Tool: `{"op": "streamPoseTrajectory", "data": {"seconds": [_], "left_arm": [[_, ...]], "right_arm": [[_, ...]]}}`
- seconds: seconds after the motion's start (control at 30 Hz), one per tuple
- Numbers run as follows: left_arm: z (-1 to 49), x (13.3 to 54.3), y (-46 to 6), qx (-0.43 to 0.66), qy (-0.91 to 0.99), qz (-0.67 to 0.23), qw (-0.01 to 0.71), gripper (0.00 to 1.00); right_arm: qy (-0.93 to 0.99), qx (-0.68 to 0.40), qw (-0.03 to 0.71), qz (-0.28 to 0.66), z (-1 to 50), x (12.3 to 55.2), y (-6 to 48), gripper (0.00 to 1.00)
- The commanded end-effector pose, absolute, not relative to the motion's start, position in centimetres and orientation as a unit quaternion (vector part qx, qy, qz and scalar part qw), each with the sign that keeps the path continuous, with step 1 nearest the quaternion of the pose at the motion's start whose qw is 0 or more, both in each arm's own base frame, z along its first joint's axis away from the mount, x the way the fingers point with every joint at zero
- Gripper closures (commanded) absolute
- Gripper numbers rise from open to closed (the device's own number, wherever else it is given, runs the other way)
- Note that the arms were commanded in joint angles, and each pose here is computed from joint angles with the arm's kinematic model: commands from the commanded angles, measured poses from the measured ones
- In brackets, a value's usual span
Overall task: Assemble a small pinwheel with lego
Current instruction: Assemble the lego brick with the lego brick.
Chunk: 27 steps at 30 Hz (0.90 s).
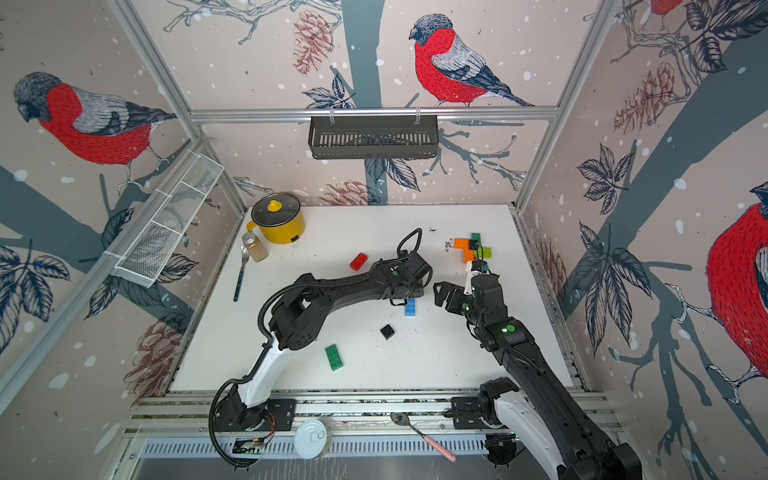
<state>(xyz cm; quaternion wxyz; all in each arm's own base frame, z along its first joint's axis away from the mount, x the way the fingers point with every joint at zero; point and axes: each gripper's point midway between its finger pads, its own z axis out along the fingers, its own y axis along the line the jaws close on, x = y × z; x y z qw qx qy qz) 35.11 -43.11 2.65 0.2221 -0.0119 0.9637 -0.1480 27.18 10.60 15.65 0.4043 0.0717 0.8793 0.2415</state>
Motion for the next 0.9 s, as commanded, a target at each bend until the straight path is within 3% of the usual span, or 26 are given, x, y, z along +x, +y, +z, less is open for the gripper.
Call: {"op": "streamPoseTrajectory", "data": {"seconds": [0.0, 0.87], "left_arm": [[1.8, 34.0, -41.4, -0.025, 0.973, -0.111, 0.202, 0.59], [3.5, 34.2, -42.2, -0.021, 0.969, -0.133, 0.206, 0.52]], "right_arm": [[0.877, 0.064, 0.406, 0.250, 15.8, 27.1, 10.9, 0.00], [0.878, 0.052, 0.402, 0.256, 15.5, 27.1, 11.4, 0.00]]}}
